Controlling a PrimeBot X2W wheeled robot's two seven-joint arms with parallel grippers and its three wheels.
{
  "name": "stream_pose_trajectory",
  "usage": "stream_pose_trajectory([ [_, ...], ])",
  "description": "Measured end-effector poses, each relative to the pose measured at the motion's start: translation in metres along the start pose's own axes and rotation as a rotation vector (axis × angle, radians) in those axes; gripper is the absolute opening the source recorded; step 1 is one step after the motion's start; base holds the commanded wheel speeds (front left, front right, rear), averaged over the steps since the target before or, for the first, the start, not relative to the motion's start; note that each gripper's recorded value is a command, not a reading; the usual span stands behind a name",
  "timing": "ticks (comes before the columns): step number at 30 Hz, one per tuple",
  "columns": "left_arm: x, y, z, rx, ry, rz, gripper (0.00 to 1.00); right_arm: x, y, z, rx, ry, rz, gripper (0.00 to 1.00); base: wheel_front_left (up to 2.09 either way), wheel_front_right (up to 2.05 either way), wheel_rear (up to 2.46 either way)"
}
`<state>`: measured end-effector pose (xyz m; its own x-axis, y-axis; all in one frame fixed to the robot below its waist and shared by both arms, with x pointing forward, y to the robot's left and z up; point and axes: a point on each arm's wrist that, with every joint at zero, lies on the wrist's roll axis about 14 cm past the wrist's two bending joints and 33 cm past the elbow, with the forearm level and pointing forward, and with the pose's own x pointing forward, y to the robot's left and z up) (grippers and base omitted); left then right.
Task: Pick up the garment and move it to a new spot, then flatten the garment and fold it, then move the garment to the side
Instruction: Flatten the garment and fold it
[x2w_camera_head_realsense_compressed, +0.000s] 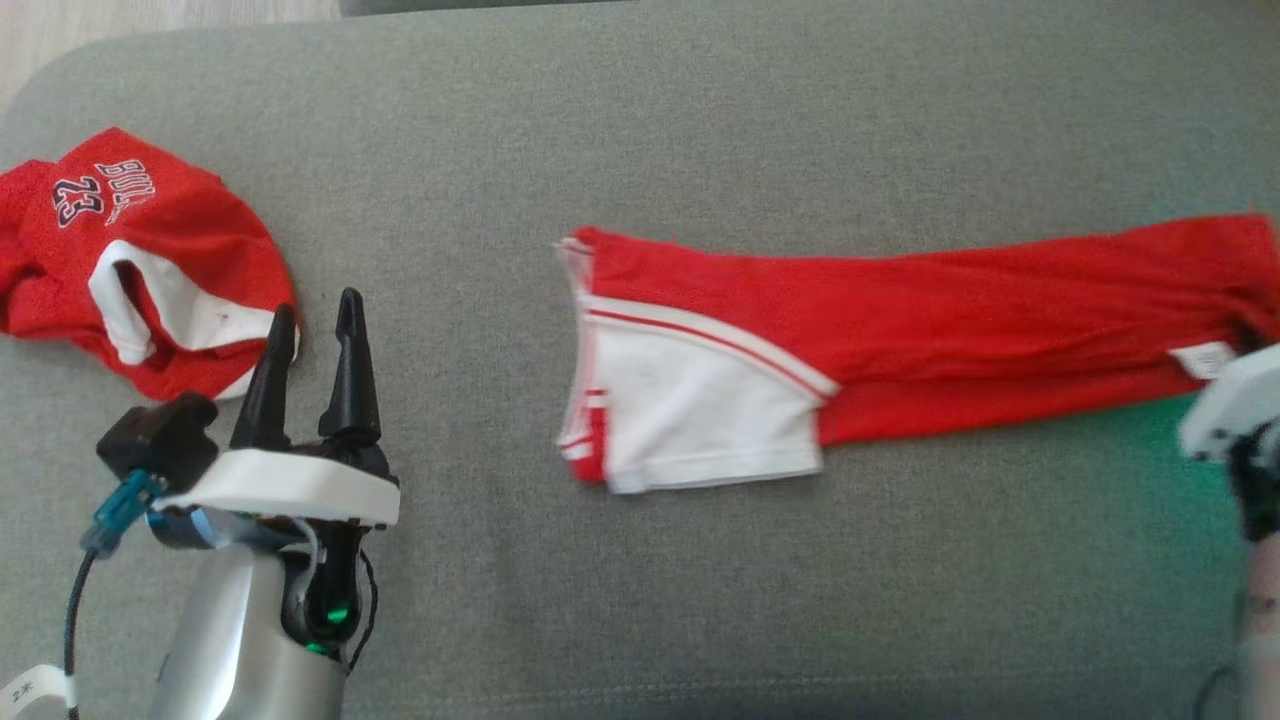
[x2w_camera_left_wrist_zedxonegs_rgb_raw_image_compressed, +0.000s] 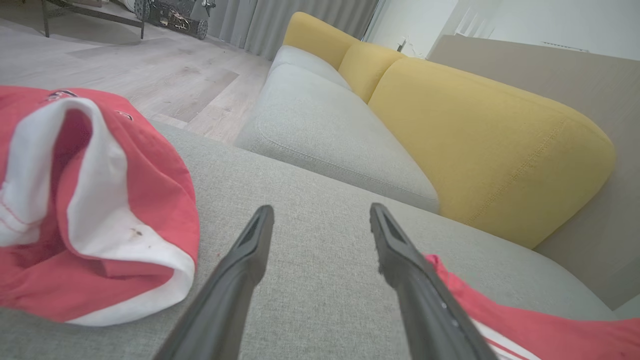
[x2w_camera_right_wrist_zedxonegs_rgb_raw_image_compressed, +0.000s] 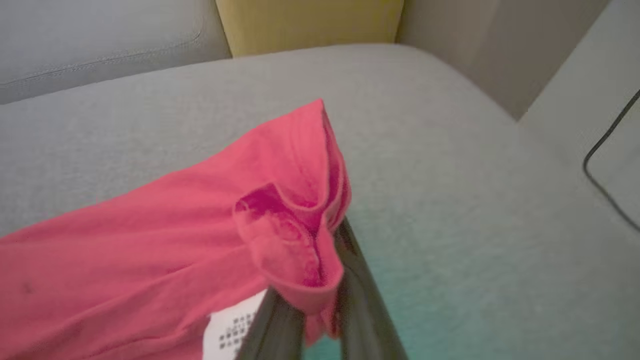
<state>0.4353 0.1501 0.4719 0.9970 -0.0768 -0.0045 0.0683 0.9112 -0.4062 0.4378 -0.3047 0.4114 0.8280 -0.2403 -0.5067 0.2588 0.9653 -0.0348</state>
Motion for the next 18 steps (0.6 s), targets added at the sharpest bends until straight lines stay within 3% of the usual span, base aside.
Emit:
stream_pose_trajectory([
  [8, -0.002, -0.005, 0.008, -0.004, -0.021, -0.009, 1.0, -0.015, -0.057, 0.033, -0.081, -0.119, -0.17, 0.0, 0.0, 0.0, 0.0],
  [18, -0.009, -0.017, 0.02, -0.013, -0.05, -0.032, 1.0, -0.026, 0.015, 0.049, -0.023, -0.206, 0.009, 0.0, 0.0, 0.0, 0.0],
])
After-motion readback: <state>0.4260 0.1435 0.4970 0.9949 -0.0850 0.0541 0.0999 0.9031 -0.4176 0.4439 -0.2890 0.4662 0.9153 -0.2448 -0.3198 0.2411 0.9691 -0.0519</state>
